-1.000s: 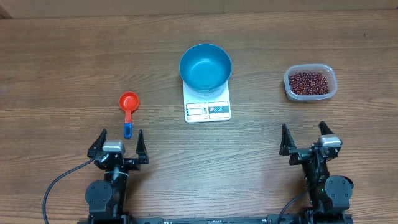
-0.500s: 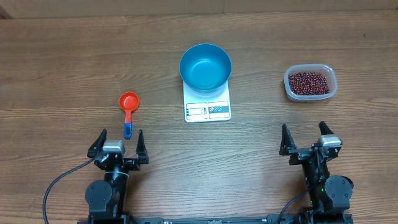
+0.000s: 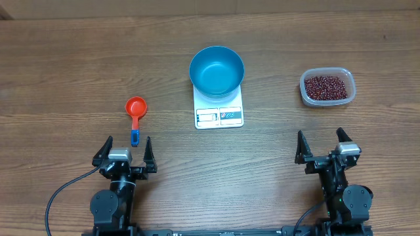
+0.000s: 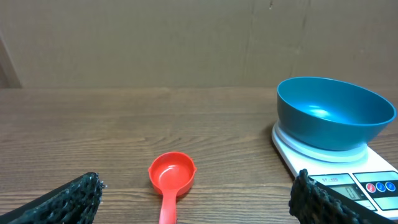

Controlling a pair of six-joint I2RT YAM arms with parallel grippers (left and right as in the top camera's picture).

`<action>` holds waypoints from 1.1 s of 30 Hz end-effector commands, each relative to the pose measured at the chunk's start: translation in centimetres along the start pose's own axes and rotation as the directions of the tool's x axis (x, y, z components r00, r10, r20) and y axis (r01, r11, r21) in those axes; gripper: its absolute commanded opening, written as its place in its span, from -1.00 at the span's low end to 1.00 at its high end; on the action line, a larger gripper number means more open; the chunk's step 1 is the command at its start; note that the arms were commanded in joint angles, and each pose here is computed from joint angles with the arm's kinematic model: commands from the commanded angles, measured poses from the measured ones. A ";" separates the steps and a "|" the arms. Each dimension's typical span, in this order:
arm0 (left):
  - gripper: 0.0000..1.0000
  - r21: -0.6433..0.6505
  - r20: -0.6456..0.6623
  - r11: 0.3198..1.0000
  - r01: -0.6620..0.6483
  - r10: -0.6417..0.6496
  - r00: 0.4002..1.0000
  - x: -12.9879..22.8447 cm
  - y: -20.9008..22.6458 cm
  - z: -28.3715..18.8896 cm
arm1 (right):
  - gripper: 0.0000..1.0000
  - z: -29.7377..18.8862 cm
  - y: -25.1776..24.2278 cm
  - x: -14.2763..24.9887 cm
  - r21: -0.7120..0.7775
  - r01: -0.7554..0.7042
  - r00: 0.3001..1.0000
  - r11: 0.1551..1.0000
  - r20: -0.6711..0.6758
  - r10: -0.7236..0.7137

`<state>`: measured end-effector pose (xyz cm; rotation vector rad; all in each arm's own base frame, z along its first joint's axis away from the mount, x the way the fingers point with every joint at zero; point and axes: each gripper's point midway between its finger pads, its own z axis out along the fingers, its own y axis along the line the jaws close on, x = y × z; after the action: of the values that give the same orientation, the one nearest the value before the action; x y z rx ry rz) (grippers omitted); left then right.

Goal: Scoop item into bowl and weigh 150g on scale

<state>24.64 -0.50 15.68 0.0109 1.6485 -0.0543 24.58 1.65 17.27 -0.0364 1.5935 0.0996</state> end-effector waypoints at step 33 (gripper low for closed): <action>0.99 -0.012 0.049 1.000 0.004 -0.003 0.999 -1.1 0.3 -0.1 | 1.00 0.0 0.2 0.2 -0.008 0.004 1.000 1.000 0.002 -0.004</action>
<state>24.67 -0.50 16.15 0.0118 1.6294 -0.0536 24.58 1.64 17.27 -0.0358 1.5935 0.0996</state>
